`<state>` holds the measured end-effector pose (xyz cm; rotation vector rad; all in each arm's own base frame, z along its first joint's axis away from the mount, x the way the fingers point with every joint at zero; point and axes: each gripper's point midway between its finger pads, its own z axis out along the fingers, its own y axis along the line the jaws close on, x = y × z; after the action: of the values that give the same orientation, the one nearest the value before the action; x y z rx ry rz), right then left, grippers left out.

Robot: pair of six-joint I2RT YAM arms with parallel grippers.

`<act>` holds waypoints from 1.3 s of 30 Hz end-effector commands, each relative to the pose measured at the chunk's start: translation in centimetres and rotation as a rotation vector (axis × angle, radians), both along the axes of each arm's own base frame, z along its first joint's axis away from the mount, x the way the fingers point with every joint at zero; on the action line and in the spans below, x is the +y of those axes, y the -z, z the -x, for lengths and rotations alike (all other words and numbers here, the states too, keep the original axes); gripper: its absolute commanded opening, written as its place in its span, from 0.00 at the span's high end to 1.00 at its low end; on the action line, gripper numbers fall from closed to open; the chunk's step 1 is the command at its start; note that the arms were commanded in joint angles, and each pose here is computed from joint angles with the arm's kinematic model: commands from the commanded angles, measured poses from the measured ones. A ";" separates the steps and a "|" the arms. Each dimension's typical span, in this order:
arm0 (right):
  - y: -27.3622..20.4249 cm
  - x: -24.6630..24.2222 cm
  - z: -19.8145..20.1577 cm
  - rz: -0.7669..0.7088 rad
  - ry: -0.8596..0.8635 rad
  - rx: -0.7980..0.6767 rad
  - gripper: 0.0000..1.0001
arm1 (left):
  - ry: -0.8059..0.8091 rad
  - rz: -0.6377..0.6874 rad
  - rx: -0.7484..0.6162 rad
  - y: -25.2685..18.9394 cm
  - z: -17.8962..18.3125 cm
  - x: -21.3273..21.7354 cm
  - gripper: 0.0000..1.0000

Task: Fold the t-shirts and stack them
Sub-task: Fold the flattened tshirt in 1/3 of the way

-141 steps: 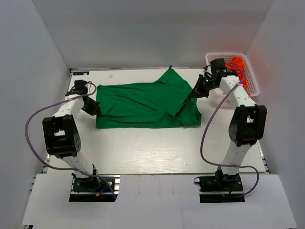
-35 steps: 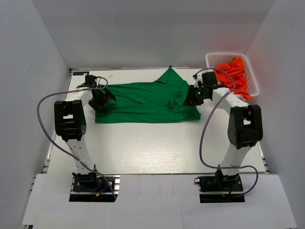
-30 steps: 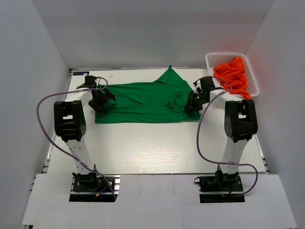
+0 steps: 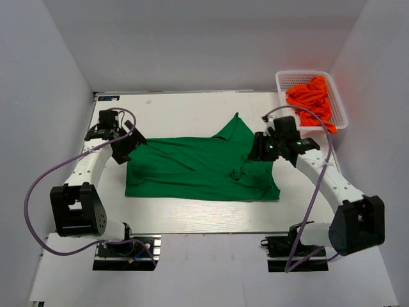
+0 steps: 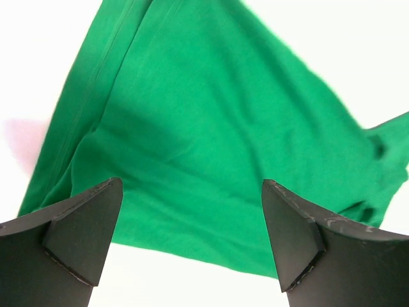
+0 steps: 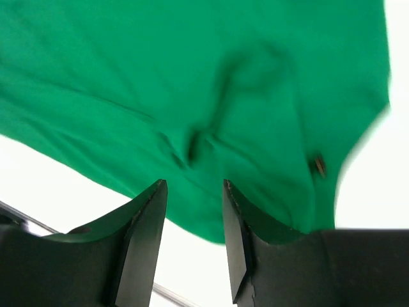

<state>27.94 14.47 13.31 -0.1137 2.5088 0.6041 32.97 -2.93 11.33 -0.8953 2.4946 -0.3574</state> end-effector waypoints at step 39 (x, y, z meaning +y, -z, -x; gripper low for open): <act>3.7 10.5 -5.0 0.281 -0.417 -0.056 1.00 | -0.032 -0.116 0.005 -1.6 -1.6 2.7 0.00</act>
<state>31.66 24.59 8.24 -0.7338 2.5651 0.4204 33.71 -0.58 10.72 -0.9153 2.5332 -0.1888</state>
